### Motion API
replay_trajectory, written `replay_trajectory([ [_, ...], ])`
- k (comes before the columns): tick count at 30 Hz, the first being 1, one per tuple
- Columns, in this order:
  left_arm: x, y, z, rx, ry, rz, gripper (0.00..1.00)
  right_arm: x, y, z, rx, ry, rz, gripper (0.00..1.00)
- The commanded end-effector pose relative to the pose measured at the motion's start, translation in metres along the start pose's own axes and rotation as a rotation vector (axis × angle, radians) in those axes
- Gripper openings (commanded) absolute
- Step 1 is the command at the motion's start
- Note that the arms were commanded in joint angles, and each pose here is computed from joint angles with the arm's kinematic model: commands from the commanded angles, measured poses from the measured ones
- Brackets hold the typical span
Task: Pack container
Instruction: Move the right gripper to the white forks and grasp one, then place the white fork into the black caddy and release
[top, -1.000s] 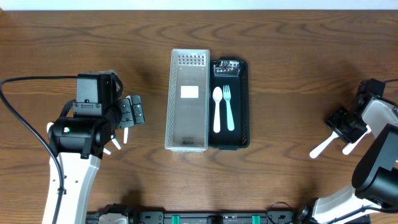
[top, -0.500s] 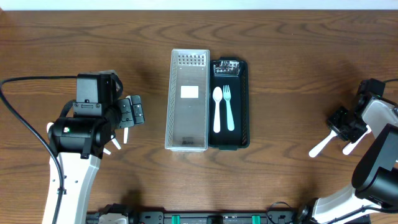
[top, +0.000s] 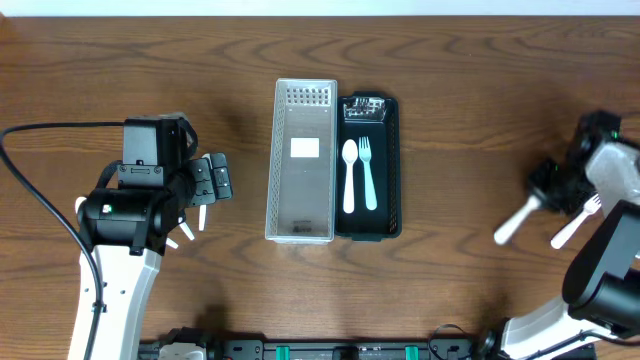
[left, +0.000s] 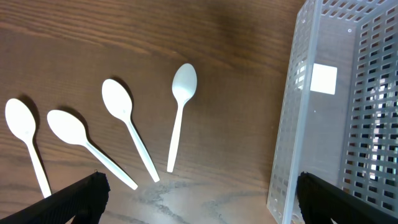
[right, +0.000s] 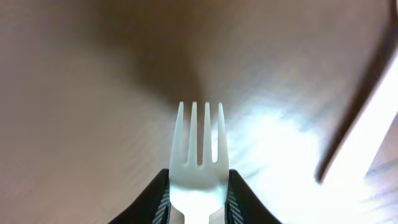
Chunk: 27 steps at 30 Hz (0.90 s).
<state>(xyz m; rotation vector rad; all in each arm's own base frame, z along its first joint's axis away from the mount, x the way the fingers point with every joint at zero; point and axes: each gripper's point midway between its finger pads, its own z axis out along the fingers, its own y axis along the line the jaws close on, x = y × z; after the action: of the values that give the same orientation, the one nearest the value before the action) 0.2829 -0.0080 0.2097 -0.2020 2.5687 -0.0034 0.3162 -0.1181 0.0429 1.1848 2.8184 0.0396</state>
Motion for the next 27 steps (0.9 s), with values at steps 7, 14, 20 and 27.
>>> replay_trajectory([
  [7,-0.006,0.000,-0.006,0.003,-0.021,0.009,0.98,0.039,0.169,-0.124,-0.269,-0.230,-0.352,0.01],
  [14,-0.006,0.000,-0.006,0.003,-0.021,0.009,0.98,0.135,0.248,-0.123,-0.351,-0.201,-0.577,0.01],
  [20,-0.006,0.000,-0.006,0.003,-0.021,0.009,0.98,0.185,0.266,-0.082,-0.264,-0.143,-0.691,0.01],
  [27,-0.006,0.000,-0.006,0.003,-0.021,0.009,0.98,0.193,0.262,-0.023,-0.142,-0.052,-0.703,0.25],
])
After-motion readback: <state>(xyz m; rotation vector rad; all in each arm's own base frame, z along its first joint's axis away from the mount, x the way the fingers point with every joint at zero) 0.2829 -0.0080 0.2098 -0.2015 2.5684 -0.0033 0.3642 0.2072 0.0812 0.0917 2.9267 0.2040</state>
